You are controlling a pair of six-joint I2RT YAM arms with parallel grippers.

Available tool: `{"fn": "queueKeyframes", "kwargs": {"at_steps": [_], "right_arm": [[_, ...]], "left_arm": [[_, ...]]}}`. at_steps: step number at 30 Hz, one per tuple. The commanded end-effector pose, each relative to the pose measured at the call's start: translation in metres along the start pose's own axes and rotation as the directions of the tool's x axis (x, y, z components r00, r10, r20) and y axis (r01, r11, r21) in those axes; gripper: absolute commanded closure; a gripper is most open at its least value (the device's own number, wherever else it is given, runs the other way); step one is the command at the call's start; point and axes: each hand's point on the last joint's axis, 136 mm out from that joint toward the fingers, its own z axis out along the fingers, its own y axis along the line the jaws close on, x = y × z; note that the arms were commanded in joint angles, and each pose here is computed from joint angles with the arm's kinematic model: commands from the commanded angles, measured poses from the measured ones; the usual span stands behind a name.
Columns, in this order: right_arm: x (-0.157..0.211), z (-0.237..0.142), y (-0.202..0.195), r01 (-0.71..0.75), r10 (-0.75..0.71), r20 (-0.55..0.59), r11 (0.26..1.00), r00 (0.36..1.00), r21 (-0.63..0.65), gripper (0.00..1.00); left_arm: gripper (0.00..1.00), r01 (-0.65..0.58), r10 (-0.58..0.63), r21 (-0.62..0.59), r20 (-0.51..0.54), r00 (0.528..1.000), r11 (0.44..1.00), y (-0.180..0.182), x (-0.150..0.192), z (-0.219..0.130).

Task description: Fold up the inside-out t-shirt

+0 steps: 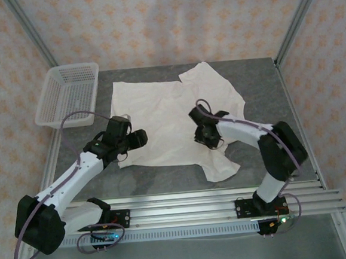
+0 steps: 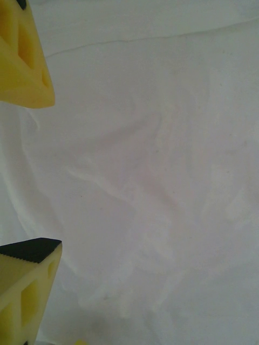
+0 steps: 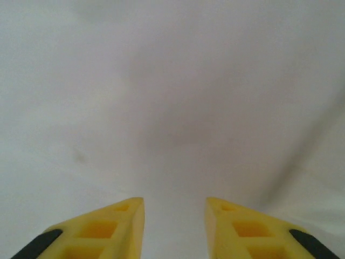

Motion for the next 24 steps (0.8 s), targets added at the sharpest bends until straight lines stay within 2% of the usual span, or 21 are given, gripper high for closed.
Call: {"fn": "queueKeyframes", "kwargs": {"at_steps": [1, 3, 5, 10, 12, 19, 24], "right_arm": [[-0.029, -0.033, 0.001, 0.023, -0.027, 0.123, 0.999, 0.992, 0.031, 0.61], [-0.038, -0.059, -0.018, 0.015, -0.024, 0.201, 0.999, 0.979, 0.046, 0.55], [-0.039, -0.075, -0.057, -0.047, 0.028, 0.252, 0.996, 0.967, 0.07, 0.54], [-0.002, -0.066, -0.165, -0.335, 0.317, 0.231, 0.941, 0.92, 0.042, 0.55], [0.016, -0.061, -0.185, -0.385, 0.372, 0.211, 0.923, 0.904, 0.02, 0.54], [0.052, -0.028, -0.184, -0.373, 0.372, 0.032, 0.928, 0.928, 0.021, 0.56], [0.054, -0.018, -0.183, -0.358, 0.358, 0.003, 0.933, 0.934, 0.047, 0.56]], "left_arm": [[0.34, -0.024, 0.024, -0.016, -0.011, 1.0, 1.0, 0.002, 0.005, 0.002], [0.34, -0.029, 0.029, -0.024, -0.017, 0.999, 0.999, 0.005, 0.009, 0.003], [0.34, -0.028, 0.027, -0.021, -0.018, 0.999, 0.999, 0.006, 0.011, 0.004], [0.34, -0.034, 0.034, 0.007, -0.014, 0.999, 0.999, -0.002, 0.01, 0.004], [0.34, -0.037, 0.037, 0.011, -0.015, 0.999, 0.999, -0.005, 0.009, 0.003], [0.34, -0.049, 0.049, 0.005, -0.036, 0.998, 0.999, -0.006, 0.01, 0.009], [0.34, -0.043, 0.043, -0.005, -0.034, 0.999, 0.999, -0.004, 0.012, 0.01]]}}
